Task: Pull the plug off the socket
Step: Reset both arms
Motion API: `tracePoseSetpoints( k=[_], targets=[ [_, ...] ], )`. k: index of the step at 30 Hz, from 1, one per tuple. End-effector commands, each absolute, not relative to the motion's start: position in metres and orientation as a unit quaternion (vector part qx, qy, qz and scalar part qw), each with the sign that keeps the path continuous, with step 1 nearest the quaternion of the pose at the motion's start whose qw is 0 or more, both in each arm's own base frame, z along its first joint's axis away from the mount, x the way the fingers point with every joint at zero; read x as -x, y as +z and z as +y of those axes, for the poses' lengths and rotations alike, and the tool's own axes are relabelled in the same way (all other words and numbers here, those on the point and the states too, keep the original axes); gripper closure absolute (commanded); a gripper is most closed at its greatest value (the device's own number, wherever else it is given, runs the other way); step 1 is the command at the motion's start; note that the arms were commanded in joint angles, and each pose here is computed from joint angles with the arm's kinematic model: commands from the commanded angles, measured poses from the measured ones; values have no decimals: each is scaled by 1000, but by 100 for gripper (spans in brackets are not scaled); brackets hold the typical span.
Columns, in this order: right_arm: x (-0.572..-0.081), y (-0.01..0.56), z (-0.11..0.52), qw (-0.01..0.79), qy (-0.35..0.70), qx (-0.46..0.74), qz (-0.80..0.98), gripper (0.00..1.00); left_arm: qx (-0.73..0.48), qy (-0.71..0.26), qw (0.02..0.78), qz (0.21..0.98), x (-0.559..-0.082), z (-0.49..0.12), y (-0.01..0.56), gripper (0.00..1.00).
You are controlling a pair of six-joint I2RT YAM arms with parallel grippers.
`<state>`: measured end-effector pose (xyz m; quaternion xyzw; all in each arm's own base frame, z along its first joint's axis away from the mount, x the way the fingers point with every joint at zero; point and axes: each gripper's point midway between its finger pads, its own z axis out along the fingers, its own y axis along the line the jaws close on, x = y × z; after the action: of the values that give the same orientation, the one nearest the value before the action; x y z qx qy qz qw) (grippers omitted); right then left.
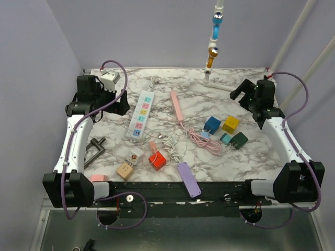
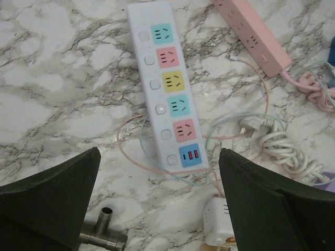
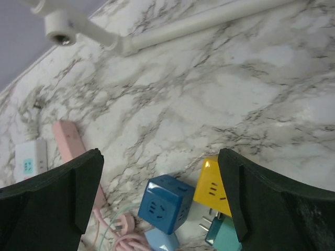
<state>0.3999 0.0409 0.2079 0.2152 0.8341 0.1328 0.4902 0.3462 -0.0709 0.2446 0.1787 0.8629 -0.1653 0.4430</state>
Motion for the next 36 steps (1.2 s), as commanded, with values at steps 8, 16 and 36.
tracePoseSetpoints(
  k=[8, 16, 36],
  targets=[
    [-391, 174, -55, 551, -5, -316, 773, 0, -85, -126, 494, 856, -369, -15, 210, 1],
    [-408, 157, -50, 615, -2, -240, 751, 0, -78, -51, 489, 867, -392, -18, 168, 2],
    [-378, 121, -48, 674, -9, -196, 712, 0, -76, -70, 664, 741, -394, -45, 193, 2]
  ],
)
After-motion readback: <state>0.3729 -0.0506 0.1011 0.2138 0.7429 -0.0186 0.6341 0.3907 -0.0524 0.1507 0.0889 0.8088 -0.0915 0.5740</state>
